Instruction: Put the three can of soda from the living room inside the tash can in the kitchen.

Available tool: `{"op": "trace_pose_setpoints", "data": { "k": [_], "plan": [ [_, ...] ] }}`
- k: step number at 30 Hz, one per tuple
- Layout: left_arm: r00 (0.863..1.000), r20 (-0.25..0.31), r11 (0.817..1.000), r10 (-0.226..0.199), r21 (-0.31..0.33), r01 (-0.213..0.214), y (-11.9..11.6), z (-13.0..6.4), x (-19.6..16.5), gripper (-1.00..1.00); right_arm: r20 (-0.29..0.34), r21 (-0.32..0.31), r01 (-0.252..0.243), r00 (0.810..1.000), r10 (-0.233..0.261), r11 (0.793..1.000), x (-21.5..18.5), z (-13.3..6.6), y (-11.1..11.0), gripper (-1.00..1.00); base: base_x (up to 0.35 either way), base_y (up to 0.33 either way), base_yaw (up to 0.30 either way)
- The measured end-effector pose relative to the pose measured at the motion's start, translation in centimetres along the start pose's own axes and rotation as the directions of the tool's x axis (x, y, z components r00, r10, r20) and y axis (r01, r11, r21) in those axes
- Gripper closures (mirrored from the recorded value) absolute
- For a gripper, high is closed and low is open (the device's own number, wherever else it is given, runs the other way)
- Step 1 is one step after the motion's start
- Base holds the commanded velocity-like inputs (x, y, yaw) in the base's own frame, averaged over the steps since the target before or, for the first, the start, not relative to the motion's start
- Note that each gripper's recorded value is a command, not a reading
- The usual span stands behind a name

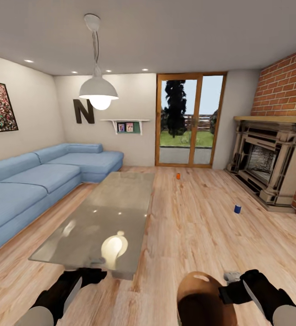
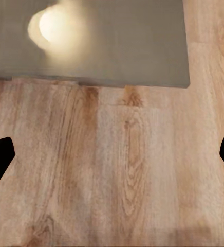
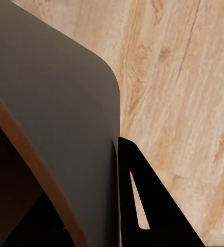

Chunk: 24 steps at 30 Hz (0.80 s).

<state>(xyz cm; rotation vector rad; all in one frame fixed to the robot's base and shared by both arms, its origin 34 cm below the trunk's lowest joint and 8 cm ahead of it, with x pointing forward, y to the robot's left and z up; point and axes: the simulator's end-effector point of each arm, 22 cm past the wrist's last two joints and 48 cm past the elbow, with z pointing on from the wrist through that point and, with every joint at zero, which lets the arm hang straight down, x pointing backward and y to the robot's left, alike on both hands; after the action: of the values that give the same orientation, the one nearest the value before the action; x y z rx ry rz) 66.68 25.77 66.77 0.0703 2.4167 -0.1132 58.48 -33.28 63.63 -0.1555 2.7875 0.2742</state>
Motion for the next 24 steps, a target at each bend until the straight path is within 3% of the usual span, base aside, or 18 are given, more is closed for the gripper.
{"op": "trace_pose_setpoints", "data": {
  "k": [6, 12, 18, 21, 24],
  "plan": [
    [0.999, 0.037, 1.000, 0.006, -0.017, -0.006, 2.4, -0.3, -0.9, -1.00, 0.051, -0.027, -0.021, 0.998, 0.023, 0.999, -7.4, -2.9, 2.6, 1.00, 0.002, 0.005, -0.003],
    [0.998, 0.061, 1.000, 0.024, 0.012, -0.025, 2.5, -0.4, -1.4, -1.00, 0.103, -0.040, -0.015, 0.995, 0.019, 0.999, -12.7, -5.5, 4.1, 1.00, -0.077, 0.171, 0.000],
    [0.997, 0.066, 0.999, 0.027, 0.017, -0.028, 2.4, -0.4, -1.5, -1.00, 0.092, -0.029, -0.005, 0.996, 0.008, 1.000, -13.0, -5.6, 4.3, 1.00, -0.169, 0.251, 0.000],
    [0.997, 0.066, 0.999, 0.028, 0.017, -0.029, 2.4, -0.4, -1.5, -1.00, 0.094, -0.057, -0.024, 0.995, 0.029, 0.998, -13.2, -5.6, 5.0, 1.00, -0.149, 0.252, 0.000],
    [0.997, 0.066, 0.999, 0.030, 0.017, -0.031, 2.4, -0.4, -1.5, -1.00, 0.076, -0.044, -0.023, 0.997, 0.026, 0.999, -12.7, -5.5, 4.8, 1.00, -0.082, 0.206, 0.000]
  ]
}}
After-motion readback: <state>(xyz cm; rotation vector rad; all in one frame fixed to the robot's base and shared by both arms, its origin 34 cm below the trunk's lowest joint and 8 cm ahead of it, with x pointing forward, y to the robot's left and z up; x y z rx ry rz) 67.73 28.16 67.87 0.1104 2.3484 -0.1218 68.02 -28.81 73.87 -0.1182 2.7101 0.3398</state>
